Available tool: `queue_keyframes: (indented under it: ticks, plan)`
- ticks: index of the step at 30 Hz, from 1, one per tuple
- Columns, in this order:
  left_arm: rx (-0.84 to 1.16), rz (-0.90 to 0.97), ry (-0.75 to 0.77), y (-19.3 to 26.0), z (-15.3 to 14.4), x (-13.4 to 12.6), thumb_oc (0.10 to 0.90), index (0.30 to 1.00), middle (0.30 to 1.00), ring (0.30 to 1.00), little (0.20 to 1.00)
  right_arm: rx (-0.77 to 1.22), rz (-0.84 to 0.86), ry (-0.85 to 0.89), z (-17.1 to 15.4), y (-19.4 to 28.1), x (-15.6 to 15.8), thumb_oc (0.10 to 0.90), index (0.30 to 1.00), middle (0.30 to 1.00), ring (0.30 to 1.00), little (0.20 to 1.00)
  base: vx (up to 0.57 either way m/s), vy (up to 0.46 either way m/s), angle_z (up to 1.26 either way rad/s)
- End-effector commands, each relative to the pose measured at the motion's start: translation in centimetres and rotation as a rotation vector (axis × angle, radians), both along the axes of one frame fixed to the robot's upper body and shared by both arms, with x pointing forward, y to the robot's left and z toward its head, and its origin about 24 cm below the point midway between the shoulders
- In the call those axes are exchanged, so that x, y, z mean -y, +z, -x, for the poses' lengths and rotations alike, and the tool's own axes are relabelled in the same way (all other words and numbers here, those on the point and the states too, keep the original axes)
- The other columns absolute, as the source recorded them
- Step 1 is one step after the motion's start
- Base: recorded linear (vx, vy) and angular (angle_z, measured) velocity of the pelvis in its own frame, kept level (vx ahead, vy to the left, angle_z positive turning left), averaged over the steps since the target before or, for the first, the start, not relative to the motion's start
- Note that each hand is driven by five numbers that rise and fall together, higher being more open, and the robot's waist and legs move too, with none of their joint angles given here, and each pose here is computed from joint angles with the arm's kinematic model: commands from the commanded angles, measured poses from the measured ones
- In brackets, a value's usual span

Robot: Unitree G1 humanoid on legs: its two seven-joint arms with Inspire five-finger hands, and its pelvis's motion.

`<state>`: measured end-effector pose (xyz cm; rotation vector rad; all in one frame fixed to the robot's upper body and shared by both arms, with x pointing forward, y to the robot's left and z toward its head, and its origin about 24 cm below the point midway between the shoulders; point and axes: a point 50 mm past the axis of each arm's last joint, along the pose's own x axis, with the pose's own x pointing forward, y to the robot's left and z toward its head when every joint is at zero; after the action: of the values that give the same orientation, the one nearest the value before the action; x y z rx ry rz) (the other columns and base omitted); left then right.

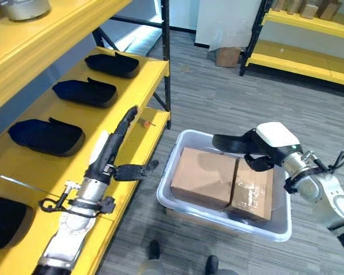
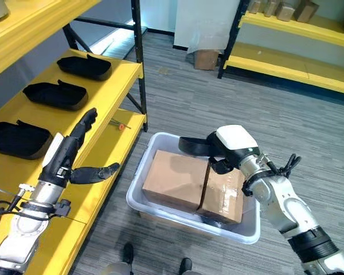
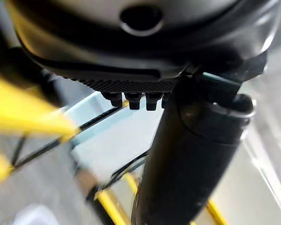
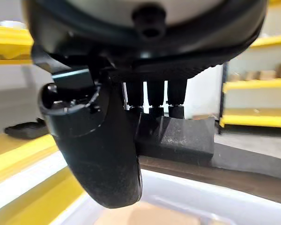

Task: Move parts from the plastic box to the shelf.

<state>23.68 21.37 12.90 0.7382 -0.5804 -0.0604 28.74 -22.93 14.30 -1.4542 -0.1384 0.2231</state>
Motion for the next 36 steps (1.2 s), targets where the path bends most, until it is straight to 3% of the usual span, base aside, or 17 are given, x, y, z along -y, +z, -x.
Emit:
queue_keyframes:
  ticks: [1,11,18,23,27,30,36]
  plan:
    - [0.317,-0.045,-0.071,3.5,0.0,2.2,0.900,1.000,1.000,1.000,1.000,0.164,0.009,0.024,-0.9,5.2,-0.8,0.400,0.300,0.300,0.300,0.300,-0.01,0.012,-0.15]
    - [0.288,-0.083,-0.185,3.6,-1.1,4.4,0.900,1.000,1.000,1.000,1.000,0.220,-0.044,0.044,-2.1,6.9,-2.1,0.400,0.300,0.300,0.300,0.300,-0.03,0.007,-0.14]
    - [0.111,-0.007,-0.347,3.0,-1.3,6.1,0.900,1.000,1.000,1.000,1.000,0.586,0.077,0.152,-2.2,10.4,-5.1,0.400,0.300,0.300,0.300,0.300,-0.02,0.012,-0.06]
    - [0.045,0.008,-0.442,2.8,-0.8,6.5,0.900,1.000,1.000,1.000,1.000,0.703,0.173,0.216,-1.9,11.0,-6.4,0.400,0.300,0.300,0.300,0.300,0.00,0.000,0.00]
    - [0.043,-0.012,-0.453,2.8,-0.7,6.6,0.900,1.000,1.000,1.000,1.000,0.685,0.207,0.266,-2.0,11.1,-7.2,0.400,0.300,0.300,0.300,0.300,0.00,0.002,0.01]
    - [0.062,-0.042,-0.433,3.0,-0.8,6.3,0.900,1.000,1.000,1.000,1.000,0.568,0.243,0.368,-1.4,10.5,-8.7,0.400,0.300,0.300,0.300,0.300,0.00,0.000,0.00]
    - [0.117,-0.081,-0.337,3.2,-1.0,5.3,0.900,1.000,1.000,1.000,1.000,0.319,0.257,0.343,-0.9,8.5,-9.2,0.400,0.300,0.300,0.300,0.300,0.00,0.000,0.00]
